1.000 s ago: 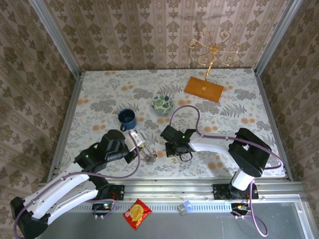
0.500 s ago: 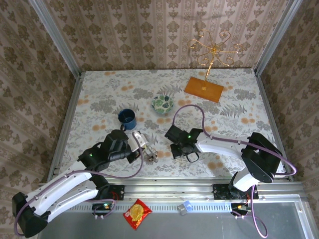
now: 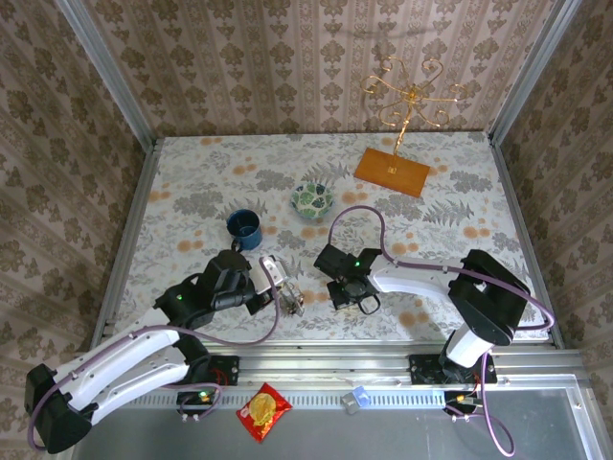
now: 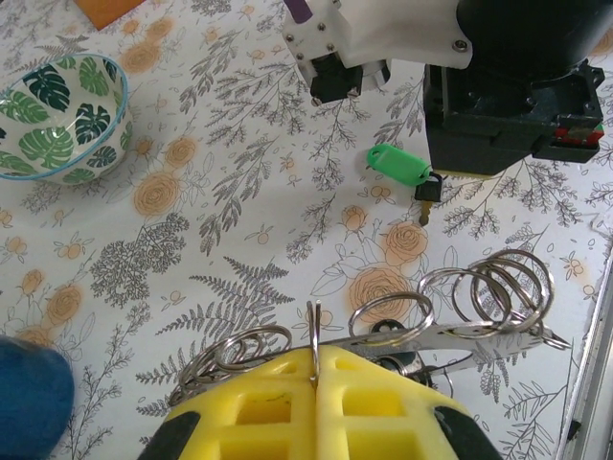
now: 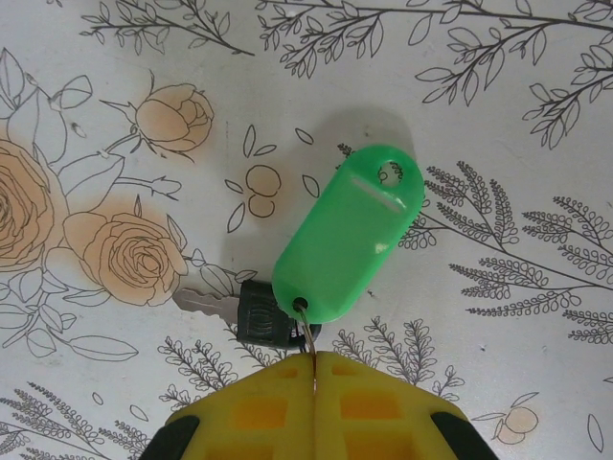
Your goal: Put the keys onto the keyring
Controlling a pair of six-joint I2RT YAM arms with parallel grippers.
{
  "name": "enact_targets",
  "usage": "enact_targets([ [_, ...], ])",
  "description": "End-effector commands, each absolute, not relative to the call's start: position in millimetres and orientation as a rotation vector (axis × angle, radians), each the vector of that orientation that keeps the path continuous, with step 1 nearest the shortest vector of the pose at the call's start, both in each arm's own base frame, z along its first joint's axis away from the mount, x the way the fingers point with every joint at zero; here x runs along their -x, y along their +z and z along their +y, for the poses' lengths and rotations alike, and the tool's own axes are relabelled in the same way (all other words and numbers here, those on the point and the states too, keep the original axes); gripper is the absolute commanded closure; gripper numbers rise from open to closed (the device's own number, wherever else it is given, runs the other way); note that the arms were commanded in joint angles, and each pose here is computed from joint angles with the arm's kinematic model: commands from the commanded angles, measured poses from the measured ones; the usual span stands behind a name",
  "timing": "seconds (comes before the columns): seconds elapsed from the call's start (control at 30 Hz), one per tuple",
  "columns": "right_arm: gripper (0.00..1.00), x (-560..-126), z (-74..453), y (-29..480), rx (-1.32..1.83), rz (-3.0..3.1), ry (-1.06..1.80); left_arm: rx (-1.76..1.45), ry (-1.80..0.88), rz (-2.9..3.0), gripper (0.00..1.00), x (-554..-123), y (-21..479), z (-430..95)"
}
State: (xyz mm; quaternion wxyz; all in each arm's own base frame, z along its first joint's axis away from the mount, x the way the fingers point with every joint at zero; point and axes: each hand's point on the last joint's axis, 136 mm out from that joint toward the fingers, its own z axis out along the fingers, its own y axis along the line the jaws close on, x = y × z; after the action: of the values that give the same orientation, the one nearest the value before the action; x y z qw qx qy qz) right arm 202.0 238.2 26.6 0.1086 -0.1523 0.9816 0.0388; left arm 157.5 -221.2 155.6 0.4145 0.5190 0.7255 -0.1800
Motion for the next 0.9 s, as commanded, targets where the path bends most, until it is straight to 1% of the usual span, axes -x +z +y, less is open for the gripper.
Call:
enact_targets([
  [0.0, 0.92, -203, 244, 27, 0.46, 2.892, 0.121, -1.331, -0.466, 1.779, 1.0, -155, 158, -226],
  [0.1, 0.86, -204, 245, 25, 0.458, 2.894, 0.12, -1.334, -0.466, 1.778, 1.0, -154, 158, -226],
  [0.23, 0.82, -205, 247, 23, 0.447, 2.893, 0.128, -1.334, -0.466, 1.777, 1.0, -154, 159, -227],
  [0.87, 0.84, -213, 248, 30, 0.425, 2.864, 0.117, -1.338, -0.462, 1.777, 1.0, -154, 157, -226],
])
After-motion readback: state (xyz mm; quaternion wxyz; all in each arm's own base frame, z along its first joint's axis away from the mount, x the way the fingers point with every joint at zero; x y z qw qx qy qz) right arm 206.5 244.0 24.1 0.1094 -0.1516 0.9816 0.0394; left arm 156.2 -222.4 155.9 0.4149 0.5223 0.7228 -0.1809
